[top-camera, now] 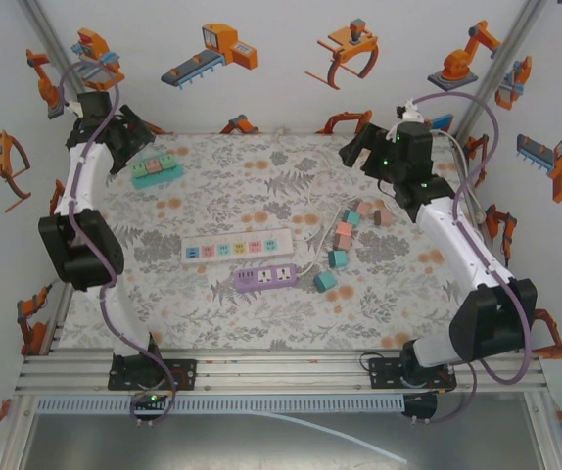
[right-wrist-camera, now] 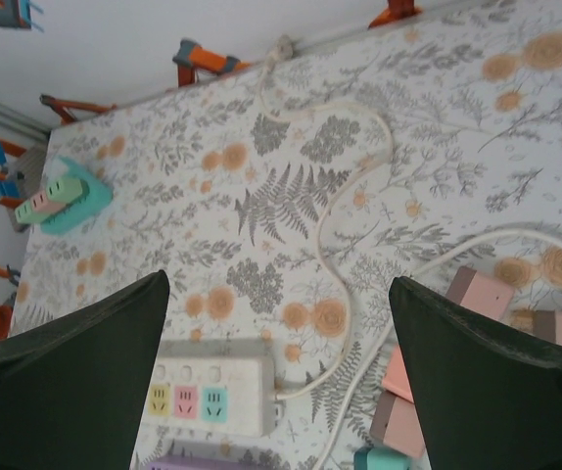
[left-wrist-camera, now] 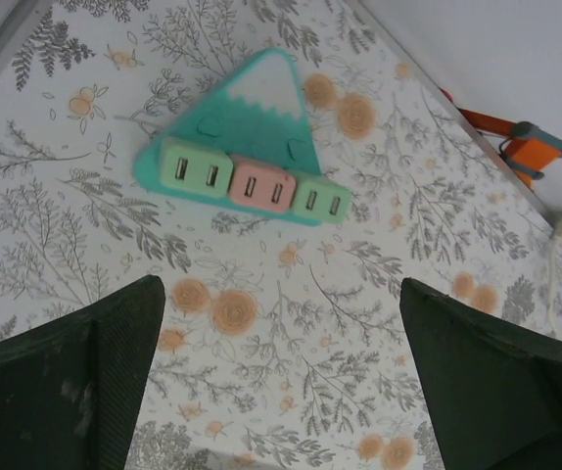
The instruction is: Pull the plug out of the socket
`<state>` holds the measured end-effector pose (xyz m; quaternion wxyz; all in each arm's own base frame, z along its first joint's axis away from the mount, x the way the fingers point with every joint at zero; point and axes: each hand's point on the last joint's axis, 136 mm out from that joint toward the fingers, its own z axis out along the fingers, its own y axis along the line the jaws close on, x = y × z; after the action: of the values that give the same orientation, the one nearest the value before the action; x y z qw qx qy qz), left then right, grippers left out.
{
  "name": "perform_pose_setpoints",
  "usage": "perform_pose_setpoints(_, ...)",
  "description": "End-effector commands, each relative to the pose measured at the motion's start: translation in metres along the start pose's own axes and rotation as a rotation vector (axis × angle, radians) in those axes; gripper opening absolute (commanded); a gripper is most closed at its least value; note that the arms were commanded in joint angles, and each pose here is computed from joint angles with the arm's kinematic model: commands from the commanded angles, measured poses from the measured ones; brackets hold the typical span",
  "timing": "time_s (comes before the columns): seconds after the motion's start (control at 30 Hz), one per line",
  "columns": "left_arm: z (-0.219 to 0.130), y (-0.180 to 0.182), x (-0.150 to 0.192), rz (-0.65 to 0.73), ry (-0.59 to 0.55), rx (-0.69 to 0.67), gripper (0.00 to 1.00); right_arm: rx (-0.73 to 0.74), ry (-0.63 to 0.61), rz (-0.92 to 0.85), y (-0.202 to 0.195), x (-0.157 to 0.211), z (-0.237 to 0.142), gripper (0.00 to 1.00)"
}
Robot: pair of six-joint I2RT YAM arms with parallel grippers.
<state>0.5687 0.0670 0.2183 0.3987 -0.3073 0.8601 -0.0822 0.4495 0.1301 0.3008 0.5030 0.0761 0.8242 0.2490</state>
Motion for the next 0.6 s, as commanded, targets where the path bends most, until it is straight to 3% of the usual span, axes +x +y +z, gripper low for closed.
perform_pose_setpoints(0.0, 0.038, 0.011, -0.015, -0.054, 0.08, 0.041, 0.97, -0.014, 0.085, -0.002, 0.002, 0.016, 0.003, 0.83)
perform_pose_setpoints(0.17, 0.083, 0.023, -0.034, 0.099, 0.075, 0.014, 0.97, -0.083, 0.097, -0.054, 0.014, 0.021, -0.011, 0.83)
perform_pose_setpoints(0.3, 0.112, 0.022, -0.007, 0.191, 0.135, 0.069, 0.97, -0.101, 0.067, -0.067, 0.021, 0.013, -0.023, 0.83)
perform_pose_setpoints(0.47, 0.131, 0.016, 0.036, 0.186, 0.255, 0.141, 0.99, -0.026, 0.028, -0.05, 0.015, 0.0, -0.03, 0.82)
perform_pose_setpoints(0.57, 0.136, 0.02, 0.056, 0.173, 0.312, 0.139, 0.86, -0.052, 0.014, -0.061, 0.026, -0.002, -0.028, 0.81)
